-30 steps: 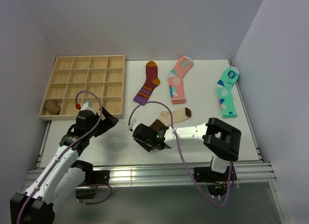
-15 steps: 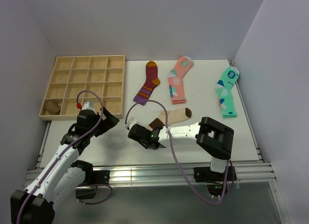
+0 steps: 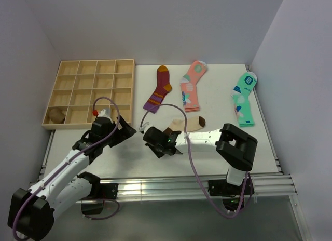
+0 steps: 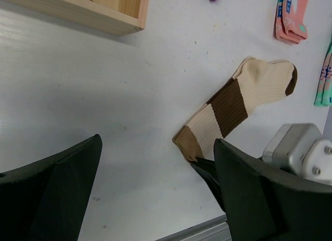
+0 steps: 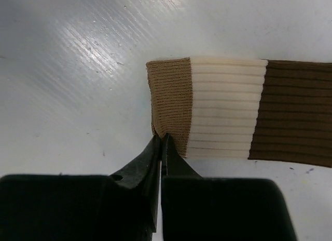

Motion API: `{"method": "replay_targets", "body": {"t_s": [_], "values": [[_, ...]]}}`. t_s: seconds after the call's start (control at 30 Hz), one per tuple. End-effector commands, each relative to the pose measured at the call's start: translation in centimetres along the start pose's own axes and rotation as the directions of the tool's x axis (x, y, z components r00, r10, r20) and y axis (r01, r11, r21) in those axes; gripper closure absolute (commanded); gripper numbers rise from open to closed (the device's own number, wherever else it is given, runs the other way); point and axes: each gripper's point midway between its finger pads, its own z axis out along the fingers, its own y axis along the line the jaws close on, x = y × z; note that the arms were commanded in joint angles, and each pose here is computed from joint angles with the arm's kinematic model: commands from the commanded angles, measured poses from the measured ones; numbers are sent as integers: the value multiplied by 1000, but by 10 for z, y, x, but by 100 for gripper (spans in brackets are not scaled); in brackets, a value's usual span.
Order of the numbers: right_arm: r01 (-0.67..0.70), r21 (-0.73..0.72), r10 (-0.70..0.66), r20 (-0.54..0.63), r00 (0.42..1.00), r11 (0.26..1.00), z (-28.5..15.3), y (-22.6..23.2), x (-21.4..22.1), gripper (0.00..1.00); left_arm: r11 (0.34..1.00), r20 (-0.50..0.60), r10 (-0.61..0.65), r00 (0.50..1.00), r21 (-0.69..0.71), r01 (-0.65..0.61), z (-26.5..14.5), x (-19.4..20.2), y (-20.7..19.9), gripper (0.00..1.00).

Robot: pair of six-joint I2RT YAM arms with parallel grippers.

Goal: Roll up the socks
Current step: Roll the sock at the center of the board.

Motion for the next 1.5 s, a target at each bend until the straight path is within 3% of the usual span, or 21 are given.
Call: {"method": "replay_targets", "body": {"t_s": [0.0, 0.3, 0.63, 0.87, 1.13, 1.47], "values": [[-126, -180, 124, -21, 992, 976, -7, 18, 1, 100, 998, 39, -21, 999, 64, 18, 4, -9, -26, 6], [-361, -480, 387, -47, 921, 800, -21, 13, -10, 100, 997, -12, -24, 1000, 73, 24, 14, 18, -40, 6], [-509, -589, 543, -138, 829, 627, -17, -7, 0, 100, 994, -66, -42, 997, 100, 49, 26, 44, -58, 7], [-548, -580, 574, -162, 803, 602, -9, -16, 4, 100, 997, -132, -33, 991, 69, 43, 43, 70, -64, 9], [-552, -560, 578, -152, 801, 618, -6, -22, 6, 100, 997, -185, -56, 981, 40, 64, 56, 96, -68, 19], [-556, -549, 580, -151, 800, 624, -4, -24, 8, 100, 997, -184, -80, 980, -13, 79, 71, 102, -60, 43]]}}
